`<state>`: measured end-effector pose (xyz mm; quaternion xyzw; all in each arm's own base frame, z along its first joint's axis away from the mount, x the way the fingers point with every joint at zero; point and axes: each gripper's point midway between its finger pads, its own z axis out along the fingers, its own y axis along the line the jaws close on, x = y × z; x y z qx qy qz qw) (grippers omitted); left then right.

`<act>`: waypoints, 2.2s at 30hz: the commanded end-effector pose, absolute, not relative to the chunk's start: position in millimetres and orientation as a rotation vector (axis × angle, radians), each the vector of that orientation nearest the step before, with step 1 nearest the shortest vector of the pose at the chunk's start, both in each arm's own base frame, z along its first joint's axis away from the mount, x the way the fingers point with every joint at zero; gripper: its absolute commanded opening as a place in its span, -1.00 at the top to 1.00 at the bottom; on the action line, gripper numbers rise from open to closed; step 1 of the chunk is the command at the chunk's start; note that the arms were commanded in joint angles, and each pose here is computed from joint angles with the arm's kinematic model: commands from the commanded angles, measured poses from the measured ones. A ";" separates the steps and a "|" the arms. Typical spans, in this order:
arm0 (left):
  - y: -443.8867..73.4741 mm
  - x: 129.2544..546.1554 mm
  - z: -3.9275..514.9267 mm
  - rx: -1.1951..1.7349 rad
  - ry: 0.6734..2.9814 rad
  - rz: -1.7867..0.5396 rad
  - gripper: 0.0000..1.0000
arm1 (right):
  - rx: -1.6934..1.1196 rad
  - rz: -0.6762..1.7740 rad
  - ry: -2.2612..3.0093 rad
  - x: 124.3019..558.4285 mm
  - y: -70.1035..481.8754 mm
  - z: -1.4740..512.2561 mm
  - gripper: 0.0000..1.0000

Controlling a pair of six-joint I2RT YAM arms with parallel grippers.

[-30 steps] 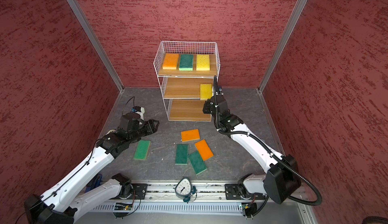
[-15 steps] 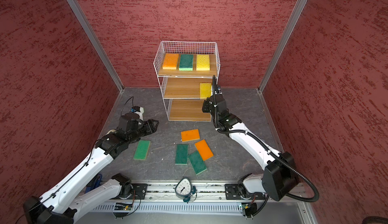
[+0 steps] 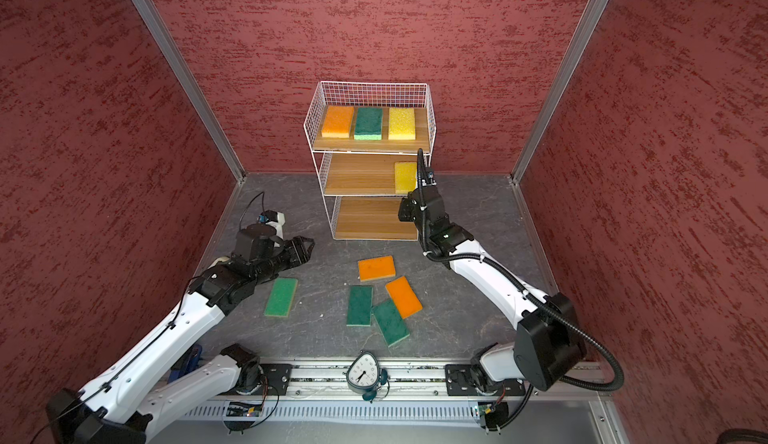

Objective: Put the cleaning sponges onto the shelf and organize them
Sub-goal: 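Push the yellow sponge deeper onto the middle shelf with right gripper tips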

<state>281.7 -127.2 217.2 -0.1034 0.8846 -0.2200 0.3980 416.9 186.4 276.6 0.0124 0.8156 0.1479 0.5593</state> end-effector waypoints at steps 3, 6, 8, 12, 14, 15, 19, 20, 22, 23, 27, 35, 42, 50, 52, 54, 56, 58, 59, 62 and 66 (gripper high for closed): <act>-128.2 285.1 216.5 -0.258 2.230 -0.569 -0.24 | 0.041 0.351 1.837 423.7 187.7 304.9 1.00; -128.9 285.2 216.2 -0.256 2.230 -0.572 -0.24 | 0.040 0.346 1.831 426.3 188.5 304.6 1.00; -128.5 285.3 216.5 -0.257 2.229 -0.570 -0.24 | 0.037 0.334 1.836 428.9 188.9 301.8 1.00; -128.8 284.5 215.0 -0.258 2.230 -0.575 -0.23 | 0.034 0.324 1.834 431.8 189.9 298.9 1.00; -129.2 284.4 214.1 -0.257 2.229 -0.578 -0.23 | 0.036 0.320 1.831 432.6 189.3 299.0 1.00; -129.4 284.2 213.7 -0.256 2.228 -0.581 -0.23 | 0.035 0.320 1.828 432.5 189.6 299.0 1.00; -130.4 283.5 210.4 -0.259 2.232 -0.590 -0.23 | 0.036 0.324 1.809 433.1 190.8 302.6 1.00; -130.8 283.6 209.8 -0.259 2.233 -0.592 -0.23 | 0.039 0.322 1.804 433.6 190.1 304.0 1.00; -130.9 283.6 208.6 -0.260 2.234 -0.593 -0.23 | 0.038 0.323 1.796 433.7 191.0 307.5 1.00; -131.1 283.5 208.5 -0.259 2.234 -0.594 -0.23 | 0.036 0.325 1.793 433.7 191.6 309.1 1.00; -130.5 284.0 206.5 -0.262 2.236 -0.588 -0.23 | 0.028 0.316 1.812 439.7 196.6 299.7 1.00; -130.4 285.6 205.1 -0.263 2.235 -0.587 -0.23 | 0.034 0.308 1.821 445.7 200.1 292.6 1.00; -131.1 286.5 202.5 -0.265 2.239 -0.591 -0.23 | 0.033 0.305 1.808 448.7 201.4 296.0 1.00; -132.0 287.6 200.0 -0.266 2.245 -0.594 -0.23 | 0.037 0.290 1.829 451.3 202.2 287.8 1.00; -132.3 288.1 200.2 -0.267 2.244 -0.596 -0.23 | 0.041 0.274 1.832 448.4 199.2 286.7 1.00; -132.3 288.8 199.1 -0.264 2.249 -0.590 -0.23 | 0.037 0.252 1.837 443.8 196.8 286.2 1.00; -132.4 289.7 198.7 -0.258 2.254 -0.584 -0.23 | 0.022 0.232 1.838 436.9 197.6 287.3 1.00; -130.9 289.8 197.3 -0.258 2.265 -0.566 -0.24 | 0.005 0.216 1.839 430.4 199.0 288.1 1.00; -129.9 289.3 195.9 -0.257 2.272 -0.556 -0.26 | -0.001 0.212 1.841 426.5 199.0 289.7 1.00; -126.3 287.0 195.2 -0.242 2.287 -0.521 -0.34 | -0.001 0.205 1.850 413.0 193.4 294.2 1.00; -119.4 283.5 190.3 -0.220 2.328 -0.448 -0.38 | 0.006 0.189 1.875 392.4 178.8 294.8 1.00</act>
